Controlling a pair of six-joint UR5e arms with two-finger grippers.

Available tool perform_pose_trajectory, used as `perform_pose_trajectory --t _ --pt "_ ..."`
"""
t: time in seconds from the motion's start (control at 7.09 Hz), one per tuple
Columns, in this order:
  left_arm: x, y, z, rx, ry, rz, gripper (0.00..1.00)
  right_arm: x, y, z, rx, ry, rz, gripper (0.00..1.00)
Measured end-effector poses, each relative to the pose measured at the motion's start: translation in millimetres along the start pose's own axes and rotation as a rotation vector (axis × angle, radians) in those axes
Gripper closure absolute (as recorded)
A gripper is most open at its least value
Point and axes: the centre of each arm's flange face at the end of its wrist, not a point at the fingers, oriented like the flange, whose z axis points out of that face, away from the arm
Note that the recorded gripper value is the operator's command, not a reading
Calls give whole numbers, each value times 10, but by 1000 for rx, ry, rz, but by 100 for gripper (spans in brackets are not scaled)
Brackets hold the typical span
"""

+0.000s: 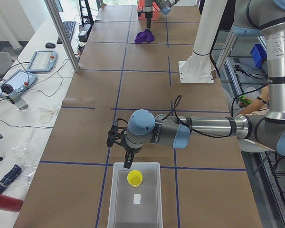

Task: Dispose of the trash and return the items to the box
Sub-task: 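Reach the right gripper to the purple cloth and grasp it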

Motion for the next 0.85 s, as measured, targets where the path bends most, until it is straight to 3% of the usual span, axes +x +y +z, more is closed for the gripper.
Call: perform_pose_trajectory --t 0.14,0.28,0.56,0.85 --pt "-1 1 2 -1 1 0 0 -15 -29 33 5 2 22 88" --pt "0 1 2 -1 1 -1 0 -85 -76 48 11 -4 49 100" --pt "11 -5 -8 2 2 3 0 -169 -124 45 17 -13 70 100" --pt "66 -3 3 1 57 0 0 -149 -92 -94 25 -28 76 100"
